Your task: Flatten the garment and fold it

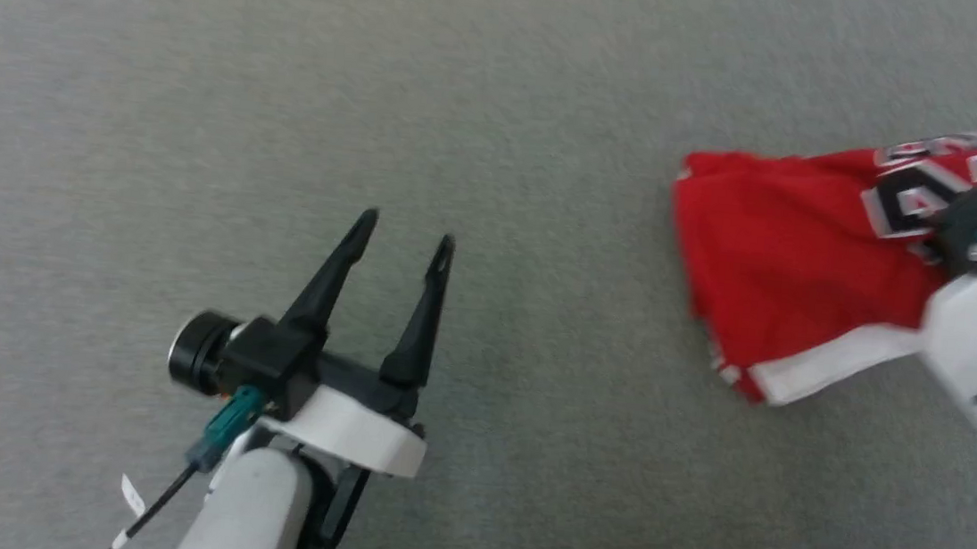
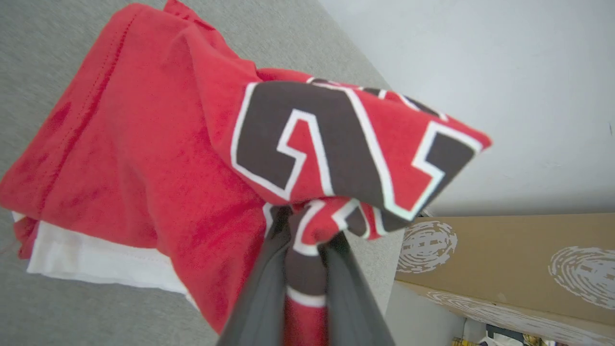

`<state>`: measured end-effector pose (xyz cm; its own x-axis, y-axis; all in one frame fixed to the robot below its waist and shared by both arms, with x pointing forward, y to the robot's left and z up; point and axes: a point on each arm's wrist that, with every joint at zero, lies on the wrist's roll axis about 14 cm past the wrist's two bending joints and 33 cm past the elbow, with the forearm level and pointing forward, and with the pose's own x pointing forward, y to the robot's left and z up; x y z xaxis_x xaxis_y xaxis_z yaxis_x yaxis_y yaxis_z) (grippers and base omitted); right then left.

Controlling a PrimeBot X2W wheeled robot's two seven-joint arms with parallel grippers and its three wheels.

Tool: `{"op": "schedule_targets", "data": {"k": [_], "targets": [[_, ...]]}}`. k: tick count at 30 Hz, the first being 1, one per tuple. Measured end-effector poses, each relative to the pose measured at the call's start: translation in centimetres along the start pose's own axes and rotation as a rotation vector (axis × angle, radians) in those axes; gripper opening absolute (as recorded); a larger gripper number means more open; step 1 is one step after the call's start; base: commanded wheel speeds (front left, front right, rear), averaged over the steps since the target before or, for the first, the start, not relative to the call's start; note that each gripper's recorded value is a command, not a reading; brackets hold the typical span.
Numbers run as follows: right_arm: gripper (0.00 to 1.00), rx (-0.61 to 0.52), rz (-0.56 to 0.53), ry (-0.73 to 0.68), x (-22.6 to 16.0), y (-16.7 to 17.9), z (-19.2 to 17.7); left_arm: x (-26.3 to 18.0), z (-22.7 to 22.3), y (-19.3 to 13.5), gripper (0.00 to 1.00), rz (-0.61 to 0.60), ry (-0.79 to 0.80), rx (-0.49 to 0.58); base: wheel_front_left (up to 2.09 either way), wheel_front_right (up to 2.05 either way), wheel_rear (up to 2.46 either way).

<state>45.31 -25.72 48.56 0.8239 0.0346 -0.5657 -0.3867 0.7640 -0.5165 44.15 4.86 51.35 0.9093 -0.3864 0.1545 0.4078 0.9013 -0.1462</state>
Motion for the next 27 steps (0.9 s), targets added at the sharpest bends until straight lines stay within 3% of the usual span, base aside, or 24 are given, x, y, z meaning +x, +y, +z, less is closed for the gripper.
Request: {"op": "schedule_targets", "data": {"k": [5, 10, 17, 22, 23, 24, 27], "targets": [[0.0, -0.054, -0.113, 0.134, -0.2, -5.6, -5.2, 3.3, -1.4, -2.7, 1.0, -0.118, -0.008, -0.012, 0.0, 0.0, 0.0], [0.0, -0.083, -0.171, 0.276, 0.0, -9.0, -11.2, 5.4, -3.1, -3.7, 1.0, -0.17, -0.011, -0.05, 0.0, 0.0, 0.0], [0.0, -0.139, -0.242, 0.399, 1.0, -13.2, -17.0, 6.6, -6.2, -1.9, 1.0, -0.142, 0.018, -0.083, 0.0, 0.0, 0.0], [0.0, -0.126, -0.259, 0.435, 3.1, -13.6, -19.1, 6.3, -8.3, 0.3, 1.0, -0.09, 0.057, -0.079, 0.0, 0.0, 0.0], [0.45, -0.114, -0.259, 0.435, 3.6, -13.4, -19.3, 6.1, -8.6, 0.7, 1.0, -0.079, 0.065, -0.076, 0.0, 0.0, 0.0], [1.0, -0.109, -0.255, 0.435, 4.1, -13.2, -19.5, 5.9, -8.8, 1.2, 1.0, -0.067, 0.071, -0.072, 0.0, 0.0, 0.0], [1.0, -0.099, -0.252, 0.423, 5.6, -12.5, -19.7, 5.5, -9.3, 2.2, 1.0, -0.04, 0.086, -0.063, 0.0, 0.0, 0.0]]}}
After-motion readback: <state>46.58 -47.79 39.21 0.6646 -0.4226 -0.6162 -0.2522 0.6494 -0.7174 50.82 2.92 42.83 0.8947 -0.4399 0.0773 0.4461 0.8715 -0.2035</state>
